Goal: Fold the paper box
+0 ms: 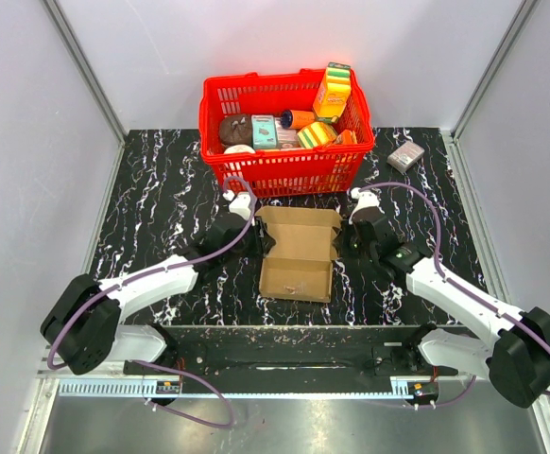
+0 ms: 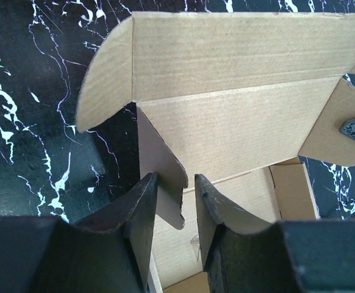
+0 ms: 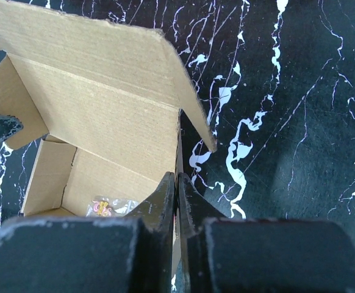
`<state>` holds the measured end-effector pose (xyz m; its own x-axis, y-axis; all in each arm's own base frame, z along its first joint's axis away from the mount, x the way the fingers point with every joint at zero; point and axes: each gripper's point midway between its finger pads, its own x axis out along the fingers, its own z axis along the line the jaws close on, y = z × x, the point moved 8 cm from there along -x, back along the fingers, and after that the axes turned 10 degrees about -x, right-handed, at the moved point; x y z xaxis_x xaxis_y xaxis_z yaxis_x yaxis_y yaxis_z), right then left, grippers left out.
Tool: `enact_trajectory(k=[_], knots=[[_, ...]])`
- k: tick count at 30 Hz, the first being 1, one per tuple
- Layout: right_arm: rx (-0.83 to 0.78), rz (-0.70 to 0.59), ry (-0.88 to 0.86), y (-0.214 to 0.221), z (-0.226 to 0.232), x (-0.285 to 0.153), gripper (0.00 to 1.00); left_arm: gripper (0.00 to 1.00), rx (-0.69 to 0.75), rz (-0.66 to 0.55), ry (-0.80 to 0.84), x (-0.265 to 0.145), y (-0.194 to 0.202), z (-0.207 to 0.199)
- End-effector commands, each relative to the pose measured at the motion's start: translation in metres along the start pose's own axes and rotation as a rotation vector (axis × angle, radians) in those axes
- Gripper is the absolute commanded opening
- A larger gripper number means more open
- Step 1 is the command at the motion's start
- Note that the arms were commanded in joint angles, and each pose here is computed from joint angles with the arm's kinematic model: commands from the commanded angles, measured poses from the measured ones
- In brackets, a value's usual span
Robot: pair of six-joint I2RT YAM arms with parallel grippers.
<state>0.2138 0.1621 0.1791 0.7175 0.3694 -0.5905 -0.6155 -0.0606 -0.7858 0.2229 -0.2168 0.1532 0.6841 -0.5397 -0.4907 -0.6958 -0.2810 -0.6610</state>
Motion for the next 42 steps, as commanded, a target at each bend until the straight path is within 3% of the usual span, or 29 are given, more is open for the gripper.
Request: enact_trajectory(k=[1,17,24,42], knots=[[0.034,-0.052,-0.036,-0.008,0.005,-0.004,0.09,0.36,-0.008,-0.039,0.045,0.003,-0.011,-0.016],[0.025,-0.049,-0.069,-0.006,0.007,-0.006,0.1,0.44,-0.02,-0.016,0.075,0.014,-0.006,-0.022],[0.019,-0.046,-0.075,-0.005,0.007,-0.006,0.1,0.52,-0.02,-0.014,0.081,0.014,-0.006,-0.025],[0.001,-0.062,-0.067,-0.006,0.005,-0.009,0.1,0.57,-0.022,-0.06,0.107,-0.012,-0.021,-0.036]])
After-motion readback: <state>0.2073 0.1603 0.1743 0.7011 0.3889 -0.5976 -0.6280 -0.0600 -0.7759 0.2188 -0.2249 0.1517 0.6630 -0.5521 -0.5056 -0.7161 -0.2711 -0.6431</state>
